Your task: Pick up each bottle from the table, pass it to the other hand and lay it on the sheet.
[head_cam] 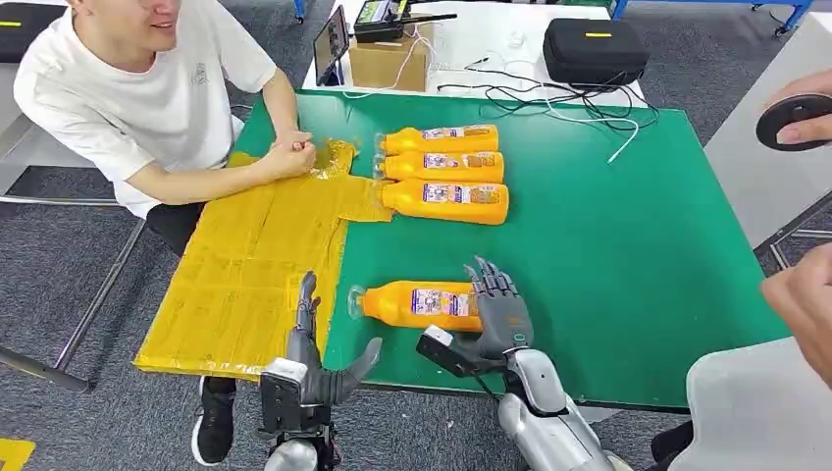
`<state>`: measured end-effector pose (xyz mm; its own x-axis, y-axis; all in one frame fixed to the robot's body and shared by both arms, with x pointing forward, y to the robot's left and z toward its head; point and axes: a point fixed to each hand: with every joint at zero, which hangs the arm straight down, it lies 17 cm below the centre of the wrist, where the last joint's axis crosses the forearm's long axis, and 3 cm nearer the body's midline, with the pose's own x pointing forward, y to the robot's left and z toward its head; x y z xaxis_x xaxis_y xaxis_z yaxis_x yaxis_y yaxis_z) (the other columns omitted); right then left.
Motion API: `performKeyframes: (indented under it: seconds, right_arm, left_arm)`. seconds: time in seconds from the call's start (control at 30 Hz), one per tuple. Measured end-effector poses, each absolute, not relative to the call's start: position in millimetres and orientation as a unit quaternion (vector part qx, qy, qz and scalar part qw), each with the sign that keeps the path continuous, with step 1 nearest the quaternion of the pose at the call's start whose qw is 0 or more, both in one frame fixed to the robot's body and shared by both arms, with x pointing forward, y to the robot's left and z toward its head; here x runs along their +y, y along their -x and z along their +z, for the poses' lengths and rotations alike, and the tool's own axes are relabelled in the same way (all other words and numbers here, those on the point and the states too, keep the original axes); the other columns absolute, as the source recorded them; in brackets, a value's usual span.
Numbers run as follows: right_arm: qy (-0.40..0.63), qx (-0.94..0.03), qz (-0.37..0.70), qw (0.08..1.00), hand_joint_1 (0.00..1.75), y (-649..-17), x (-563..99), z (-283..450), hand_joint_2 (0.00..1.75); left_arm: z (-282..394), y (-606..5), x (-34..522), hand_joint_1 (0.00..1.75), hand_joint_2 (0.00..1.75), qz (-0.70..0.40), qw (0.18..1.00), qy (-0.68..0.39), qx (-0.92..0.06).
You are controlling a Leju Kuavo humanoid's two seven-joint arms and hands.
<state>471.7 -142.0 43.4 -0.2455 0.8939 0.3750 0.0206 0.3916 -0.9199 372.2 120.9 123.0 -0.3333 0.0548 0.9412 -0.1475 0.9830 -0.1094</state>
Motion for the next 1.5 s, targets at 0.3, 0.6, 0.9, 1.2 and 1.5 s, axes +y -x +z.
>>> performKeyframes:
  seconds: [0.3,0.6,0.9,1.2,1.5]
  right_arm:
    - [0.350,-0.618,0.490,0.505,0.00,-488.1,-133.3,35.4,1.75]
    - [0.336,-0.532,0.566,0.533,1.75,-509.7,-127.7,20.0,1.75]
    - [0.321,-0.484,0.610,0.540,1.75,-519.2,-122.8,14.1,1.75]
    - [0.222,-0.559,0.545,0.584,1.75,-494.4,-102.9,2.6,1.75]
    - [0.094,-0.693,0.275,0.659,1.75,-438.5,-111.1,28.7,1.75]
  left_arm:
    - [127.7,-372.5,120.5,0.00,1.75,0.087,0.571,-0.024,-0.816]
    - [140.9,-375.3,118.7,0.00,1.75,0.078,0.558,-0.026,-0.826]
    - [168.2,-379.0,133.0,0.00,1.75,0.071,0.525,-0.075,-0.845]
    - [169.6,-376.4,156.7,0.00,1.75,0.119,0.534,-0.076,-0.834]
    - [123.8,-371.6,180.0,0.00,1.75,0.256,0.603,0.020,-0.755]
